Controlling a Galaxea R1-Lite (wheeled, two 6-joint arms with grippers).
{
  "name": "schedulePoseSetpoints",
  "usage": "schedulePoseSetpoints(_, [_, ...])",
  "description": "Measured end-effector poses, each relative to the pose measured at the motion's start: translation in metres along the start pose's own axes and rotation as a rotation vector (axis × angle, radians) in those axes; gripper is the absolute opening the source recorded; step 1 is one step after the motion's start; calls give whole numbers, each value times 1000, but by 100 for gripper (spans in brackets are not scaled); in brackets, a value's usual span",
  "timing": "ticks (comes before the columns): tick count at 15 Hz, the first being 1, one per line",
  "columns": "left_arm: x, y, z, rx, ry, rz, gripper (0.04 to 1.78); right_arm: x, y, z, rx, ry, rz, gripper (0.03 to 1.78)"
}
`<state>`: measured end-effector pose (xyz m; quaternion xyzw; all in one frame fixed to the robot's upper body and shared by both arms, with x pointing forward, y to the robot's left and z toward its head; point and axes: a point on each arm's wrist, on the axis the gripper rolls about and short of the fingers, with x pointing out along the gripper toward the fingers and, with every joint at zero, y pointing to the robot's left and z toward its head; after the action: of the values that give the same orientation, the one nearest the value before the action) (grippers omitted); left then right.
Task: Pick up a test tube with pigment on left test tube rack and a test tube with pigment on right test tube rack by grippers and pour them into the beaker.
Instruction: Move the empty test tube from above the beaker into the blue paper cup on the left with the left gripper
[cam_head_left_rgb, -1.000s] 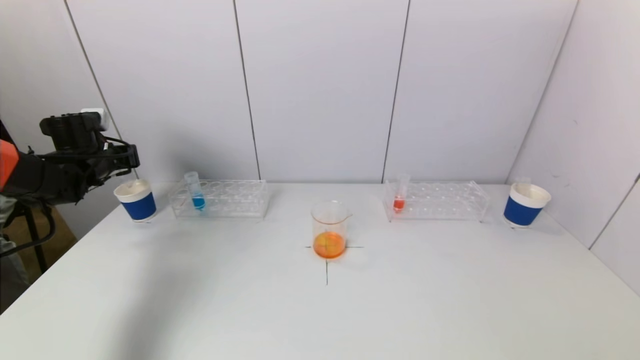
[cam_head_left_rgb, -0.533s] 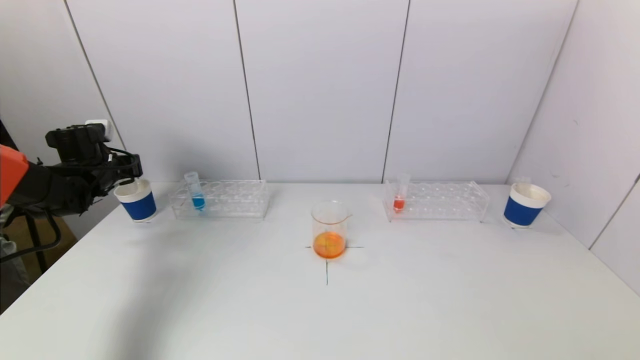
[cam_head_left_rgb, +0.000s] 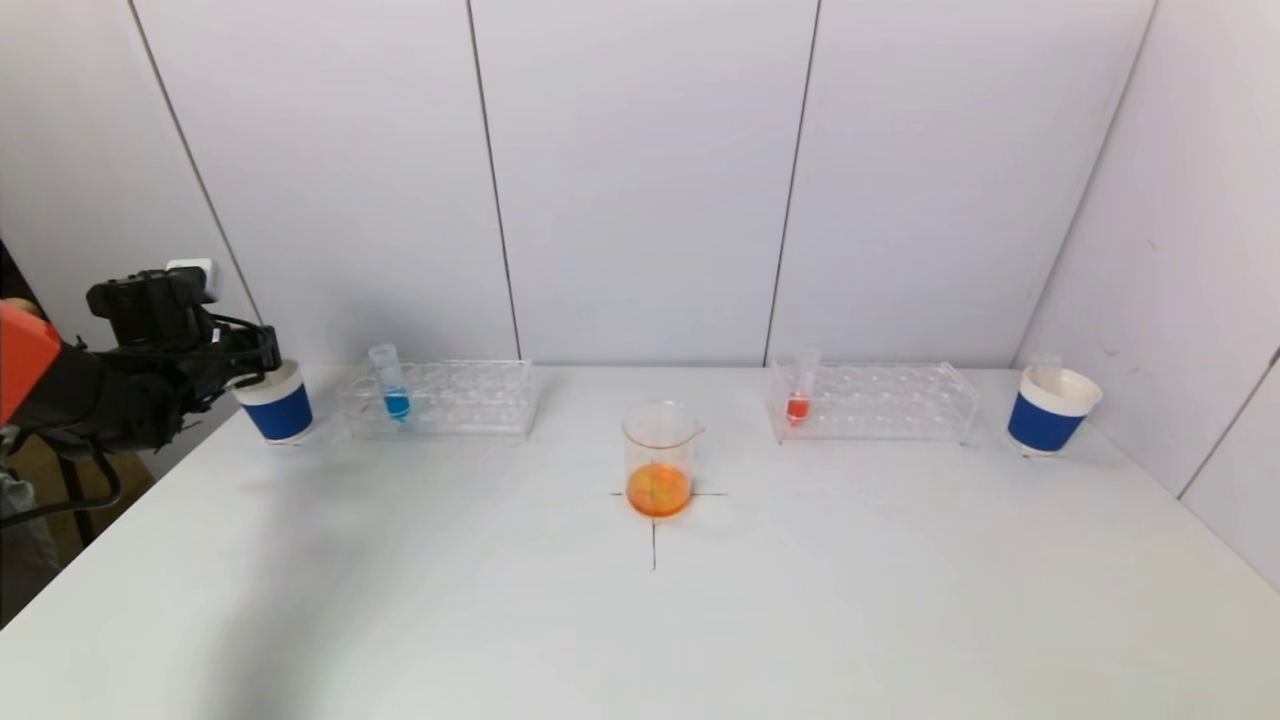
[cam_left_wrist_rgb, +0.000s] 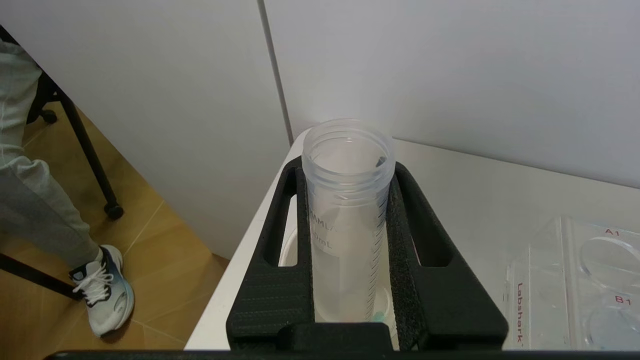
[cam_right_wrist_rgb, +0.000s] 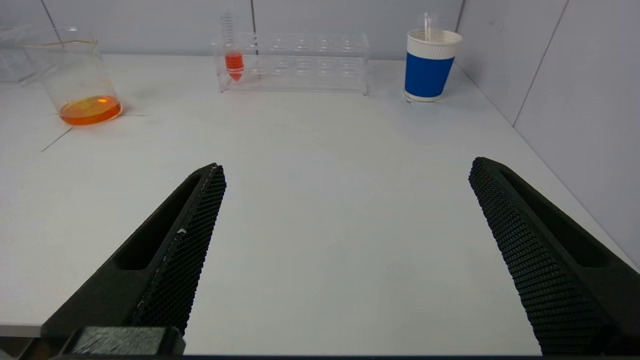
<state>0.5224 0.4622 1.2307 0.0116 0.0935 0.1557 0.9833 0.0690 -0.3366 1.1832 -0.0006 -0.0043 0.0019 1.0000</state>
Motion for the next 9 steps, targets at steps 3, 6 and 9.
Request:
schedulePoseSetpoints(3, [0,3,0,-1,-7,-3,44,0,0,0,0,0,0,177])
schedulePoseSetpoints(6, [1,3,0,-1,-7,-4,44,0,0,0,0,0,0,177])
schedulePoseSetpoints(9, [1,3,0,-1,-8,-5,44,0,0,0,0,0,0,177])
